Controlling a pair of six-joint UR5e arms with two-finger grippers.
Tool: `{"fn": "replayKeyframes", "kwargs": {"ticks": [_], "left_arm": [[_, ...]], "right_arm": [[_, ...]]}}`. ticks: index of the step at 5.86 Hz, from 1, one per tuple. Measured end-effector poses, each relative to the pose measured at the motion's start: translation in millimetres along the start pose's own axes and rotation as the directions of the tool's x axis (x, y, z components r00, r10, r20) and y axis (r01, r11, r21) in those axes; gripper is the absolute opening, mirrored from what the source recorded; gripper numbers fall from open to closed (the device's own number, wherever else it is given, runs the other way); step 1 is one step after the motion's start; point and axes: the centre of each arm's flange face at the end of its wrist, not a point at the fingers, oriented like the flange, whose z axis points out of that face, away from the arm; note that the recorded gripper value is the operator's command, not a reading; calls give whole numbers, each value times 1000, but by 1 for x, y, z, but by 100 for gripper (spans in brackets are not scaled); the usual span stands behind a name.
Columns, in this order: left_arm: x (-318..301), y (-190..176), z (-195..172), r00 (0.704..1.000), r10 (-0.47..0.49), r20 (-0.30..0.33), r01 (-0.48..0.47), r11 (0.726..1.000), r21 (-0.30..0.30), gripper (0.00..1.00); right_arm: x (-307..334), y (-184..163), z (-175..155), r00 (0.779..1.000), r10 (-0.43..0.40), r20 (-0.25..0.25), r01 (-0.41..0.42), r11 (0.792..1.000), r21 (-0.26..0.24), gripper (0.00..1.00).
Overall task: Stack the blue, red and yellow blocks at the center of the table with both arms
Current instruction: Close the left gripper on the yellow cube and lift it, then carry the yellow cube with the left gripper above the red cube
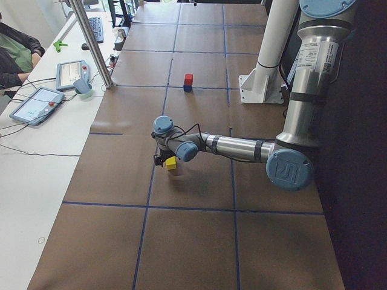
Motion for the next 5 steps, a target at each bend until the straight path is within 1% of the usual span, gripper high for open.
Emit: {"fn": "replayKeyframes", "kwargs": {"ticks": [2,3,4,5], "left_arm": [[8,-1,17,1000,9,-22,-9,1000,-22,22],[10,-2,20,1000,11,-27,-12,1000,-27,16],[12,-5,18,999,-25,-25,24,999,-23,16],[16,-15,7,991,-133,-17,133,991,-2,16]], "right_arm": [[0,0,0,1000,-1,-1,1,1000,0,100],[0,0,0,1000,-1,0,1,1000,1,100],[0,0,0,1000,-1,0,1,1000,1,100],[0,0,0,1000,0,0,0,1000,1,100]]}}
